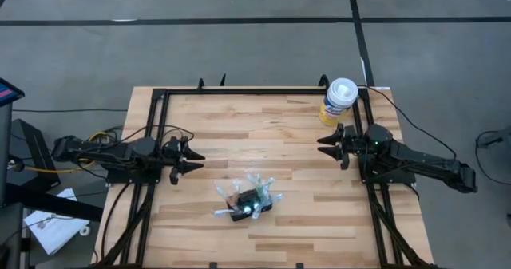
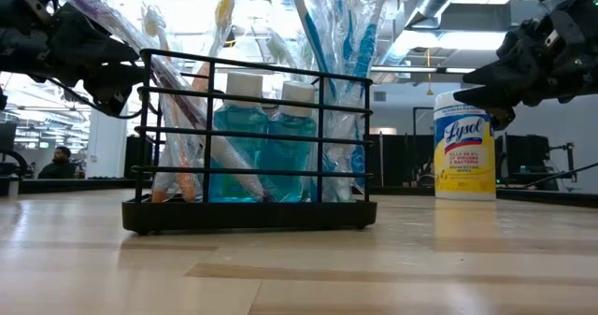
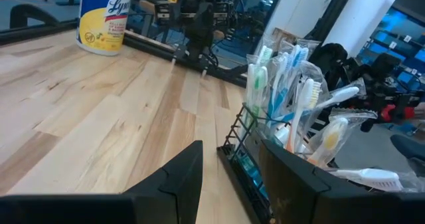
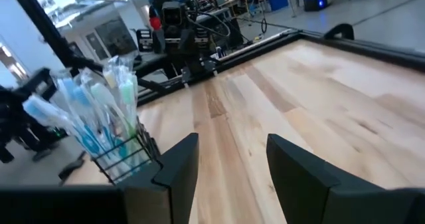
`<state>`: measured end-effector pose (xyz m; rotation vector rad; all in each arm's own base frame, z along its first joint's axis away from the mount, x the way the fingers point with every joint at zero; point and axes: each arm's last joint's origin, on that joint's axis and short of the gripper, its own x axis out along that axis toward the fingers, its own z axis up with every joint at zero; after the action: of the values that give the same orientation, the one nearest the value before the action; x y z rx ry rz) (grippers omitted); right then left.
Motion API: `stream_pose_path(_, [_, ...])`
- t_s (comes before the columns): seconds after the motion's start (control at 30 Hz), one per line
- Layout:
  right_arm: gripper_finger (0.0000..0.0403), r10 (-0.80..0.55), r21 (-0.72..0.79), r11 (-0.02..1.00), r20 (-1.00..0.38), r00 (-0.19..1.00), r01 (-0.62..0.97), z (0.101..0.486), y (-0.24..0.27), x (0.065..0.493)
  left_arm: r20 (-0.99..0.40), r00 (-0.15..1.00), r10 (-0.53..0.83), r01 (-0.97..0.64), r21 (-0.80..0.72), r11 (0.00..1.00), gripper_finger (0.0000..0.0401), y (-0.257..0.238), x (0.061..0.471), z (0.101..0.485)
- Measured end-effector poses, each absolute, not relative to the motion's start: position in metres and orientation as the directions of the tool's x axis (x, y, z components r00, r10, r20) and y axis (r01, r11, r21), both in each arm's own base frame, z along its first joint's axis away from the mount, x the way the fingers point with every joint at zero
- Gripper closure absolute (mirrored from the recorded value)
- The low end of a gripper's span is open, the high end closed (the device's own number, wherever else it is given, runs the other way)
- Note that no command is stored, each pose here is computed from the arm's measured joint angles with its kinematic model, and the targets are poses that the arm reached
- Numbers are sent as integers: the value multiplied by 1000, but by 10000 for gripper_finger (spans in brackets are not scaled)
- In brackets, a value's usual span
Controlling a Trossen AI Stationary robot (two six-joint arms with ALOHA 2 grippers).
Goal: Pick & Place toothbrushing station
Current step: Return to Home Position
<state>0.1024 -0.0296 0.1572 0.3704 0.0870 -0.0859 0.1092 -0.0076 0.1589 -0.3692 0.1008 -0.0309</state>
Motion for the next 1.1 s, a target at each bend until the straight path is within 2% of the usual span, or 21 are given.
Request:
stream_pose_path(0.13, [235, -68, 393, 914, -101, 993, 102, 157, -30, 102, -91, 995, -48, 12, -361, 932, 258, -8, 109, 159])
stream_pose_path(1.1, [234, -67, 393, 914, -102, 993, 101, 157, -30, 102, -78, 995, -54, 23, -361, 932, 258, -8, 109, 160])
